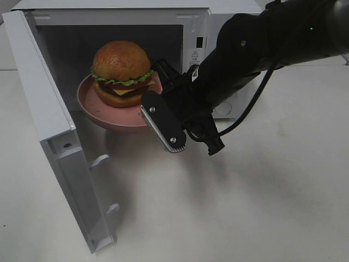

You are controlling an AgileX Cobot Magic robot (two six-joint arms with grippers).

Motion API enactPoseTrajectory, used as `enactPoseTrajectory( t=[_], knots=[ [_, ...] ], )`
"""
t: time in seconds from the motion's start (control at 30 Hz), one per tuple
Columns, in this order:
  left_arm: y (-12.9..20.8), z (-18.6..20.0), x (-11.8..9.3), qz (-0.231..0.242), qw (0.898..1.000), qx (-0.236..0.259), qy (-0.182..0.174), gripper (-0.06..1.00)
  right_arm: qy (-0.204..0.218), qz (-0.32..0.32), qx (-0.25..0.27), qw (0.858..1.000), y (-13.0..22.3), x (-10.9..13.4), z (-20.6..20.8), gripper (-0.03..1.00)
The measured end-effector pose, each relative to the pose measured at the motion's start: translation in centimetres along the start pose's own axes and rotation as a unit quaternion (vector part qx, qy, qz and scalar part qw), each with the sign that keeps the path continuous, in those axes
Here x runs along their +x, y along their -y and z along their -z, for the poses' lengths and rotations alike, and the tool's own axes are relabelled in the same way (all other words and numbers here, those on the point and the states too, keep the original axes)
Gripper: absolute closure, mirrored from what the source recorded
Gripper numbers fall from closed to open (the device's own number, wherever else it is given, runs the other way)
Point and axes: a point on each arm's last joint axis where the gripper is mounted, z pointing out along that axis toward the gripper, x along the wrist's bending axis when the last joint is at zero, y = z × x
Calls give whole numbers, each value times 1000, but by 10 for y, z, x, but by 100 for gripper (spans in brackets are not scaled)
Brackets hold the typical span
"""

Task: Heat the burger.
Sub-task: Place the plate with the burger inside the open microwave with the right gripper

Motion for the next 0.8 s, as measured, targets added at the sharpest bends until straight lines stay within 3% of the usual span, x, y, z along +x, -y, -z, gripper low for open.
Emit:
enactPoseTrajectory(
  t=[0.8],
  knots=[
    [0,0,0,0,1000,0,0,-5,0,-42,34,999,11,-45,-36,88]
  ],
)
